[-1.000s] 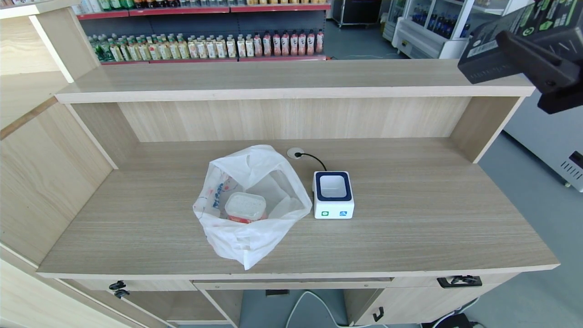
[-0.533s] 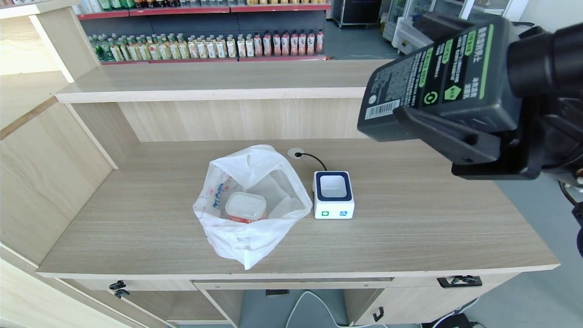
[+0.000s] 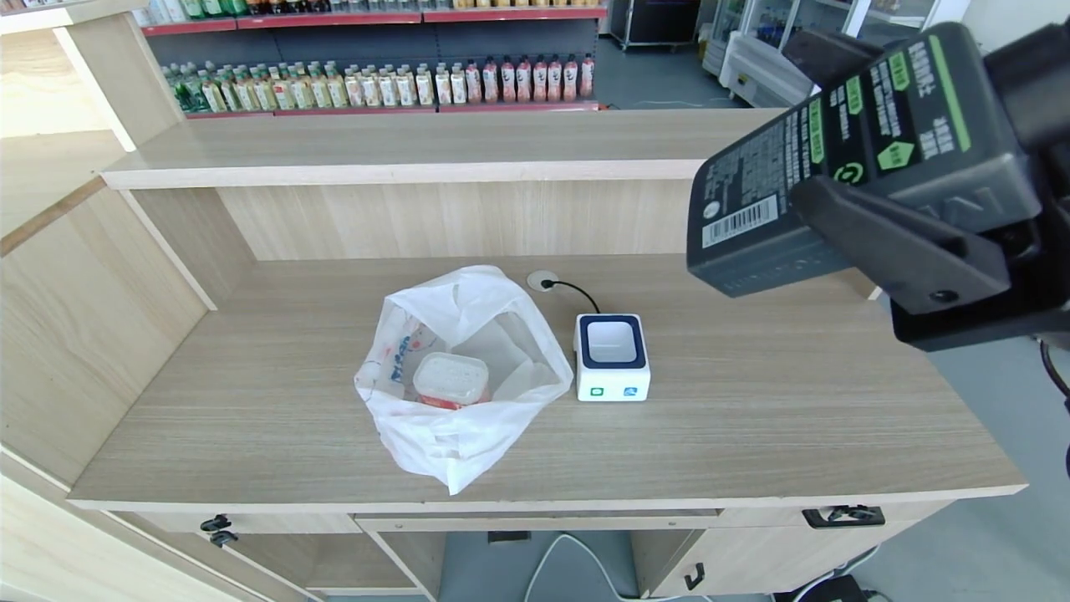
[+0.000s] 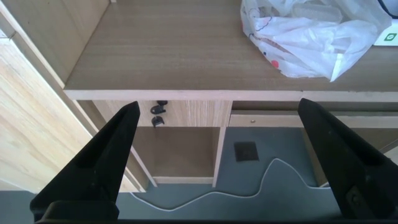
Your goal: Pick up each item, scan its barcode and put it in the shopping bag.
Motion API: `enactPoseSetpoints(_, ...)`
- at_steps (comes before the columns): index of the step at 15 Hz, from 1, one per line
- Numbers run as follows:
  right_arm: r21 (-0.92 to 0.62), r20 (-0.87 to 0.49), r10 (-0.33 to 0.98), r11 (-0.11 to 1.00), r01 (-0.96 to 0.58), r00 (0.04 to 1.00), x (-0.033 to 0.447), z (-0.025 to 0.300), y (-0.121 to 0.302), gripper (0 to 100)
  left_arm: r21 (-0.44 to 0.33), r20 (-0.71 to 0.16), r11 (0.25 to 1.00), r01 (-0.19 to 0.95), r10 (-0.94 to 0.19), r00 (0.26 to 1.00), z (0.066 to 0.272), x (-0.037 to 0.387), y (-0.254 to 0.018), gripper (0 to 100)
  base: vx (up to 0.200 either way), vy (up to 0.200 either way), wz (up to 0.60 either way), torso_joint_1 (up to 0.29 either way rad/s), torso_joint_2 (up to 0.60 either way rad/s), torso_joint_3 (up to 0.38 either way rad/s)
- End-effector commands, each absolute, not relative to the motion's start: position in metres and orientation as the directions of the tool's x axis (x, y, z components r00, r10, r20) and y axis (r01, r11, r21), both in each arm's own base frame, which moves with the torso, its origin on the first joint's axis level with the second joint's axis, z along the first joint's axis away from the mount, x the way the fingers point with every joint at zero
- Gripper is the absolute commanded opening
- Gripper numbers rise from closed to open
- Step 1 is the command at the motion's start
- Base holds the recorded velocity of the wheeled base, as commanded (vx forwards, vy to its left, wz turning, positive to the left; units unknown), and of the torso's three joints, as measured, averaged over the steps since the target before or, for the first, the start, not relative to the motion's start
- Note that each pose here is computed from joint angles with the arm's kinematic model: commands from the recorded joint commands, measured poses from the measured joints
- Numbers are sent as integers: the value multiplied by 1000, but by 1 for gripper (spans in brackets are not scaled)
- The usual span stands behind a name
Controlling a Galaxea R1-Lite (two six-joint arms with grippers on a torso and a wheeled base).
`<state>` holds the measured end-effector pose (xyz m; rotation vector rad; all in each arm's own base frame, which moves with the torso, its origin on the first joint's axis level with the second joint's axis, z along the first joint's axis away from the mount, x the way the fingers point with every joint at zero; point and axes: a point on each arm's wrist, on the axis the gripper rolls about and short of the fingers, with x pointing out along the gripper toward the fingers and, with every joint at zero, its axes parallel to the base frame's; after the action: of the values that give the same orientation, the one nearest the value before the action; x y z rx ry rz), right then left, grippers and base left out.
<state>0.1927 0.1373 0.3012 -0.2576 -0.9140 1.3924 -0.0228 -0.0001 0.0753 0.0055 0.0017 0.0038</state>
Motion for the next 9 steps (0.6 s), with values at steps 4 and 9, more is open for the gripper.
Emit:
enactPoseSetpoints(4,-671,409,881,115,-733,-236,154,309,149,0,6,-2,1000,-5,5,1000,75,-23,0,100,0,0,0,0,0,0)
enactPoseSetpoints(9,-638,398,889,90,-765,-228,147,300,144,0,6,-2,1000,-5,5,1000,75,-23,0,100,0,0,0,0,0,0)
